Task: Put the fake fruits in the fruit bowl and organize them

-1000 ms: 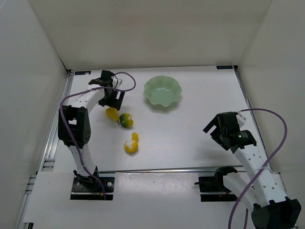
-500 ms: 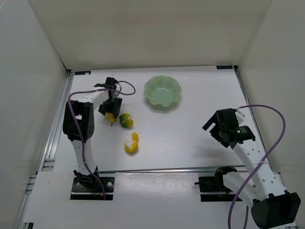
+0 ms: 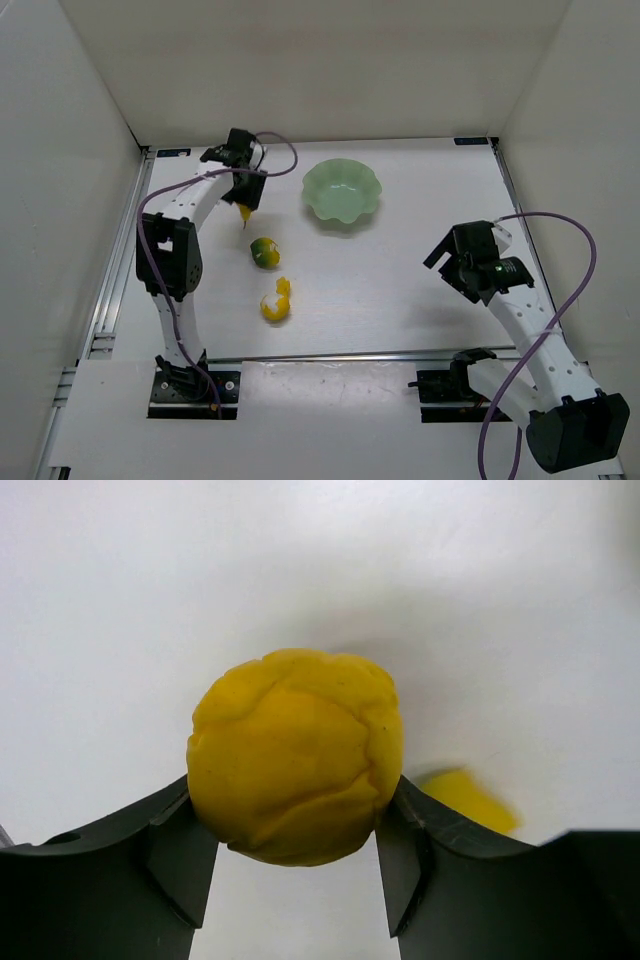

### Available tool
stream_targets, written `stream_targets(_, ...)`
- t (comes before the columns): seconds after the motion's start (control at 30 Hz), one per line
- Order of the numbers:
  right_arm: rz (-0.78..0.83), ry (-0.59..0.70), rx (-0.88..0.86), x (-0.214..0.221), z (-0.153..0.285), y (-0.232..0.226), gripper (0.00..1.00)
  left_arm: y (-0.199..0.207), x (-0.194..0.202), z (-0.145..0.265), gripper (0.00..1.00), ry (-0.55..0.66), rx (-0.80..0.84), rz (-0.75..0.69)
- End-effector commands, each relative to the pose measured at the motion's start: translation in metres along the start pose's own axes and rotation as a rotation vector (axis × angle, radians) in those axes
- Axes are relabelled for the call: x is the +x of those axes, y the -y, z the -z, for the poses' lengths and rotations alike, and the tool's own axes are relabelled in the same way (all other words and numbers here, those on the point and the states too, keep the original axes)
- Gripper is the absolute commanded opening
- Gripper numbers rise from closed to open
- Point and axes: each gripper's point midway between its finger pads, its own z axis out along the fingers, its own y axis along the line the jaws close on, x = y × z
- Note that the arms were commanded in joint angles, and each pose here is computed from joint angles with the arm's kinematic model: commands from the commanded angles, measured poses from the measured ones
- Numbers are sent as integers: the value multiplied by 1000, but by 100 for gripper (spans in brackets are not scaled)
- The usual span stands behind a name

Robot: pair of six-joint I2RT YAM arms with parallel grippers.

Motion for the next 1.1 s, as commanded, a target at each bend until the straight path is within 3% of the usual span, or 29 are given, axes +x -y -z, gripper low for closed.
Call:
stream_targets(0.0, 16, 37, -16, -10, -1, -7, 99, 23, -87, 79, 44, 304, 20, -66)
stream_targets(0.07, 21, 16, -10, -7, -6, -9, 99, 55, -128, 106, 44, 430, 139, -87)
stream_targets(0.13, 32, 13, -8, -10, -7, -12, 99, 82, -148, 99, 49, 467, 208, -118)
stream_targets(0.17, 44, 9, -4, -11, -8, -13, 99, 101, -169, 113, 51, 542, 236, -151)
stream_targets(0.2, 58, 15, -10, -13, -6, -14, 99, 115, -173, 92, 55, 517, 246, -166)
stream_targets(0.27, 87, 20, -22, -18, -4, -21, 99, 142, -196, 105, 59, 588, 274, -221)
stream_targets(0.43, 203, 59, -64, -28, 4, -37, 99, 196, -204, 90, 80, 626, 305, -340)
stream_targets(0.5, 253, 77, -80, -30, 9, -47, 99, 203, -206, 94, 96, 638, 275, -345)
stream_targets(0.6, 373, 80, -93, -23, 11, -62, 99, 200, -208, 99, 100, 645, 235, -326)
stream_targets(0.73, 619, 90, -212, -2, 25, -112, 99, 169, -216, 148, 100, 718, 137, -248)
stream_targets(0.77, 717, 86, -252, 7, 29, -124, 99, 152, -217, 176, 100, 759, 124, -211)
stream_targets(0.87, 1001, 40, -475, 59, 50, -182, 99, 108, -202, 184, 100, 734, 97, -142)
stream_targets(0.9, 1117, -45, -578, 100, 56, -198, 99, 89, -197, 207, 100, 765, 82, -117)
stream_targets(0.93, 1163, -40, -652, 109, 70, -220, 99, 66, -181, 187, 100, 703, 51, -96)
stream_targets(1.03, 1365, -71, -785, 158, 87, -264, 99, -7, -148, 189, 100, 654, -95, -6)
stream_targets(1.07, 1462, -111, -796, 184, 80, -268, 99, -22, -120, 166, 100, 559, -123, 4)
